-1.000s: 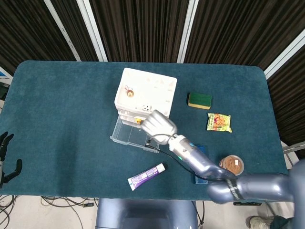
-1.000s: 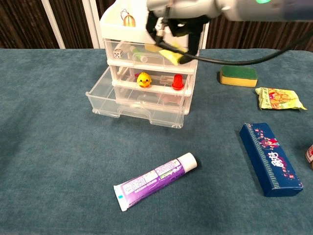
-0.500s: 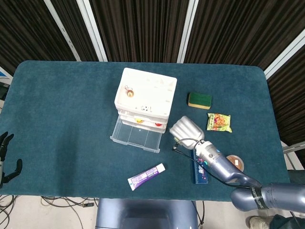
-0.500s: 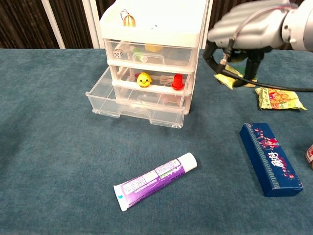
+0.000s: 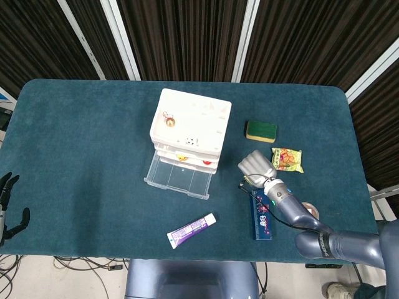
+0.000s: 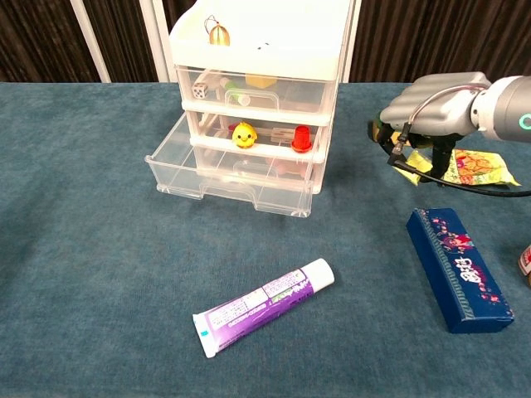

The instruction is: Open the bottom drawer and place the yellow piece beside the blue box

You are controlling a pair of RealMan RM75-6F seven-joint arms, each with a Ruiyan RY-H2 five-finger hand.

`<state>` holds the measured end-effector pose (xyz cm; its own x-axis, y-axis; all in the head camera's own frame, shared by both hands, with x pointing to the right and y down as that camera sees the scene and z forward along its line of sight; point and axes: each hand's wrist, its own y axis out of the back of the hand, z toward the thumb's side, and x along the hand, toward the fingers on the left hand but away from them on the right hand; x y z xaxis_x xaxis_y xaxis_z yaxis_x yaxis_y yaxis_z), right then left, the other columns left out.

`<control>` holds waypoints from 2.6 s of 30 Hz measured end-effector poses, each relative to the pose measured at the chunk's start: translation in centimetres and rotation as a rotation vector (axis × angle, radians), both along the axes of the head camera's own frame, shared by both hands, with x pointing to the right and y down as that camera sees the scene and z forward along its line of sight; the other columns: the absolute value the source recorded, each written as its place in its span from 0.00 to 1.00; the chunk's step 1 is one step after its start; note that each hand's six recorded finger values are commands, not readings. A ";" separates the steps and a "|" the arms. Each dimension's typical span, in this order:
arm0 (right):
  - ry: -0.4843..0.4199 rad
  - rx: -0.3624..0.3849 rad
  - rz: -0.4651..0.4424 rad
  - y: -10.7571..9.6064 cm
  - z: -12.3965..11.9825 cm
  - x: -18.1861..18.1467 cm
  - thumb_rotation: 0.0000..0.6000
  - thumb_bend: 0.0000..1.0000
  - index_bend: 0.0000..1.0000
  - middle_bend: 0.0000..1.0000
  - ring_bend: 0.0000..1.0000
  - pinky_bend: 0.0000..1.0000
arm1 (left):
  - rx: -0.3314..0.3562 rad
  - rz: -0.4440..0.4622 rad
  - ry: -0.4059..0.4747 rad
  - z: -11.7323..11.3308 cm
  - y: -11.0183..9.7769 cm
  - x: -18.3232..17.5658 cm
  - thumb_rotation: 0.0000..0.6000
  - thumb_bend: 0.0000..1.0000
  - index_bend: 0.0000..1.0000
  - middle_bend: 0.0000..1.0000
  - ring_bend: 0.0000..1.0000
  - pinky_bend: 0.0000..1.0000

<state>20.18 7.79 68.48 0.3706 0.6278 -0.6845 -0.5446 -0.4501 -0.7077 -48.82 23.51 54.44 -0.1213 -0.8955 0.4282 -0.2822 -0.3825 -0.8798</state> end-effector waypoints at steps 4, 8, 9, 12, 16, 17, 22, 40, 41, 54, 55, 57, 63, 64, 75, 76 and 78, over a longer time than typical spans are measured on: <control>0.022 -0.018 0.026 -0.2 1.4 0.5 1.00 0.27 0.64 1.00 1.00 1.00 | -0.003 -0.001 0.000 0.1 0.0 0.0 1.00 0.48 0.07 0.00 0.00 0.20; 0.041 -0.038 0.032 -0.1 2.5 0.8 1.00 0.27 0.64 1.00 1.00 1.00 | 0.001 0.000 -0.002 0.0 0.0 0.0 1.00 0.48 0.07 0.00 0.00 0.20; 0.050 -0.043 0.029 0.0 2.8 0.8 1.00 0.27 0.64 1.00 1.00 1.00 | 0.001 0.000 -0.002 0.0 0.0 0.0 1.00 0.48 0.07 0.00 0.00 0.20; 0.059 -0.058 0.033 0.2 3.2 1.0 1.00 0.25 0.60 1.00 1.00 1.00 | 0.000 -0.001 -0.001 0.0 0.0 0.0 1.00 0.48 0.07 0.00 0.00 0.20; 0.054 -0.061 0.041 0.1 3.2 0.8 1.00 0.20 0.44 1.00 1.00 1.00 | -0.001 0.001 -0.001 0.0 0.0 0.0 1.00 0.48 0.07 0.00 0.00 0.21; 0.053 -0.063 0.040 0.2 3.2 0.8 1.00 0.19 0.38 1.00 1.00 1.00 | -0.001 0.001 -0.001 0.0 0.0 0.0 1.00 0.48 0.07 0.00 0.00 0.22; 0.047 -0.086 0.050 0.5 3.0 0.7 1.00 0.17 0.29 1.00 1.00 1.00 | 0.014 -0.002 0.007 -0.1 -0.2 0.0 1.00 0.48 0.07 0.00 0.00 0.23; -0.004 0.049 0.256 -2.4 -4.8 4.1 1.00 0.16 0.30 0.74 0.83 0.84 | 0.014 0.002 -0.003 -0.1 -0.2 0.0 1.00 0.48 0.07 0.00 0.00 0.21; -0.007 0.058 0.279 -2.5 -5.5 4.5 1.00 0.16 0.30 0.68 0.79 0.78 | 0.016 0.002 -0.003 -0.1 -0.2 0.0 1.00 0.48 0.07 0.00 0.00 0.20; -0.145 0.347 0.588 -1.0 -14.8 12.9 1.00 0.12 0.14 0.17 0.31 0.30 | 0.032 0.019 -0.014 -0.4 -0.3 0.2 1.00 0.48 0.07 0.00 0.00 0.03; -0.158 0.368 0.595 -0.5 -15.3 13.3 1.00 0.12 0.13 0.16 0.31 0.29 | 0.033 0.022 -0.015 -0.4 -0.3 0.2 1.00 0.48 0.07 0.01 0.00 0.02; -0.186 0.413 0.614 0.9 -16.3 14.6 1.00 0.12 0.13 0.15 0.30 0.28 | 0.036 0.030 -0.016 -0.4 -0.3 0.3 1.00 0.48 0.07 0.01 0.00 0.00; -0.225 0.493 0.673 6.5 -17.8 18.8 1.00 0.09 0.12 0.13 0.28 0.26 | 0.045 0.061 -0.022 -0.6 -0.5 0.4 1.00 0.48 0.07 0.00 0.00 0.00; -0.224 0.501 0.676 7.3 -17.9 19.3 1.00 0.09 0.11 0.13 0.28 0.26 | 0.045 0.065 -0.022 -0.6 -0.5 0.4 1.00 0.48 0.07 0.00 0.00 0.00; -0.265 0.504 0.617 14.5 -16.5 21.5 1.00 0.09 0.10 0.11 0.27 0.26 | 0.032 0.107 -0.020 -0.9 -0.5 0.6 1.00 0.48 0.07 0.00 0.00 0.00; -0.266 0.487 0.607 14.9 -16.2 21.4 1.00 0.09 0.09 0.10 0.27 0.26 | 0.031 0.111 -0.025 -1.0 -0.5 0.6 1.00 0.48 0.07 0.00 0.00 0.00; -0.267 0.440 0.595 15.6 -15.6 21.1 1.00 0.09 0.08 0.10 0.27 0.26 | 0.031 0.110 -0.023 -1.0 -0.5 0.6 1.00 0.48 0.07 0.00 0.00 0.00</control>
